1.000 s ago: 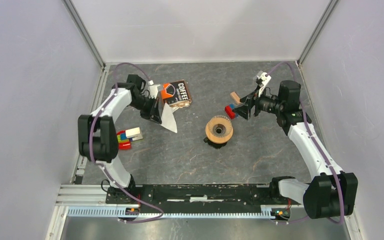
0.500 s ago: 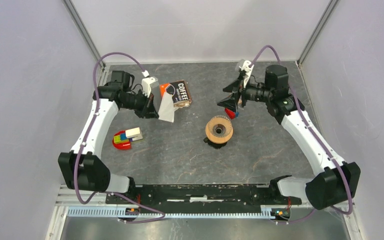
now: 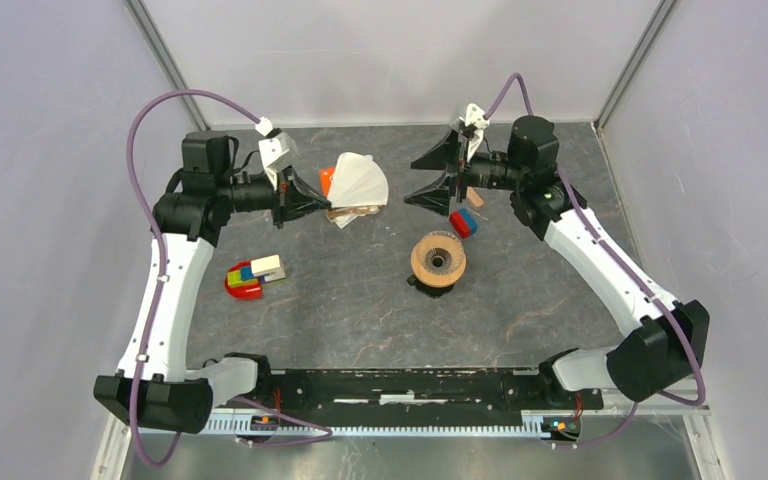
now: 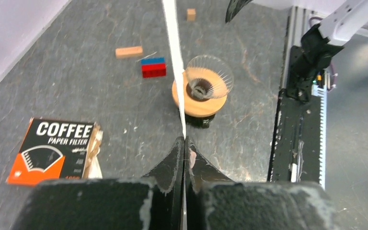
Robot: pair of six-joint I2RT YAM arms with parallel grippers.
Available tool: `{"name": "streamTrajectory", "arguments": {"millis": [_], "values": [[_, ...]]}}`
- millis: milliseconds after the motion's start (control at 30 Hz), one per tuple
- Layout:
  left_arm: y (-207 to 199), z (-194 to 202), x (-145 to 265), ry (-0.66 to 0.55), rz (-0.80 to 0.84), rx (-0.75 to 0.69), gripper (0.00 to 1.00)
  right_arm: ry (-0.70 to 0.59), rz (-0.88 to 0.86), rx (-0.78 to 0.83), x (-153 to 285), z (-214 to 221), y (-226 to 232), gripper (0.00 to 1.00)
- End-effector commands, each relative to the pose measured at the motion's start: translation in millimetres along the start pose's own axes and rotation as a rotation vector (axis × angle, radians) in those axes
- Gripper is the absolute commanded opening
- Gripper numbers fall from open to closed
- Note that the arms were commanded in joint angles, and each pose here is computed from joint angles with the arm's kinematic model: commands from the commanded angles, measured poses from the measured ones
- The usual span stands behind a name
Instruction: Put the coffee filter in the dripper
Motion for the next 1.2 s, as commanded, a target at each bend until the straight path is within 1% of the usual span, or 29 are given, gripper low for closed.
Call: {"name": "streamTrajectory", "arguments": {"millis": [0,200,233,300,333,367,433,500,567,600,633,700,733,767,800,833,900,967,1033,1100,1167], "values": [[-16.1,-10.5,-7.6,-0.051,0.151,-0.005,0.02,-0.083,-0.096,0.004,-11.8,-9.9,8.8,0.86],[-28.3,-4.6,-17.9,-0.025,0.221,0.018,0.02,-0.091,-0.189,0.019,-23.6,-0.6,23.5,0.87],[-29.2,-4.0,-18.8,-0.022,0.226,0.019,0.02,-0.09,-0.205,0.017,-25.5,1.1,25.8,0.87],[-29.4,-2.7,-21.0,-0.015,0.224,0.021,0.02,-0.097,-0.244,0.019,-28.7,2.7,32.3,0.82],[-28.9,-2.2,-21.8,-0.013,0.221,0.019,0.02,-0.1,-0.255,0.022,-30.1,2.9,35.5,0.76],[-27.5,-1.6,-22.9,-0.015,0.217,0.022,0.02,-0.1,-0.265,0.023,-31.0,3.4,38.5,0.68],[-22.4,-1.3,-26.3,-0.028,0.2,0.035,0.02,-0.099,-0.275,0.02,-31.8,3.9,42.8,0.47],[-17.2,-1.6,-30.1,-0.042,0.19,0.051,0.02,-0.09,-0.25,0.021,-29.7,5.1,43.9,0.26],[-9.5,-2.7,-35.1,-0.06,0.171,0.068,0.02,-0.064,-0.214,0.048,-27.2,5.1,42.3,0.09],[-4.6,-3.9,-37.9,-0.072,0.153,0.079,0.02,-0.046,-0.189,0.059,-25.8,5.5,40.7,0.02],[0.1,-6.5,-40.1,-0.09,0.13,0.08,0.02,-0.026,-0.151,0.076,-23.9,5.1,37.7,0.0],[8.6,-11.9,-44.6,-0.126,0.082,0.106,0.02,0.024,-0.068,0.098,-20.0,3.4,31.0,0.0],[11.6,-15.0,-46.8,-0.141,0.07,0.124,0.04,0.05,-0.011,0.107,-17.8,2.4,26.1,0.0],[14.8,-17.9,-49.9,-0.149,0.06,0.145,0.15,0.073,0.038,0.114,-15.9,0.7,21.6,0.0],[16.0,-21.8,-52.7,-0.151,0.06,0.153,0.27,0.101,0.096,0.118,-13.4,0.5,16.6,0.0],[18.0,-26.8,-56.0,-0.155,0.05,0.157,0.44,0.127,0.146,0.116,-10.7,0.4,12.9,0.0],[24.1,-37.3,-62.4,-0.176,-0.019,0.192,0.66,0.179,0.276,0.127,-1.7,1.2,4.5,0.0],[31.2,-49.3,-66.2,-0.21,-0.099,0.246,0.76,0.223,0.373,0.141,5.9,3.0,-1.4,0.0],[38.4,-59.1,-68.6,-0.239,-0.165,0.318,0.82,0.251,0.436,0.152,10.9,3.3,-6.0,0.0],[37.6,-70.0,-71.2,-0.253,-0.181,0.365,0.93,0.263,0.467,0.15,12.6,3.7,-8.7,0.0],[36.7,-76.7,-75.8,-0.256,-0.218,0.415,0.99,0.281,0.513,0.141,14.2,5.7,-12.7,0.0]]}}
Point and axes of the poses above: each gripper's point midway between its finger pads, its own x axis back along the fingers, its own y axis along the line the jaws close on, z = x × y, the point moved 8 cm from there along x, back along the fingers, and after that the axes turned 15 degrees about x, right-handed, at the moved point
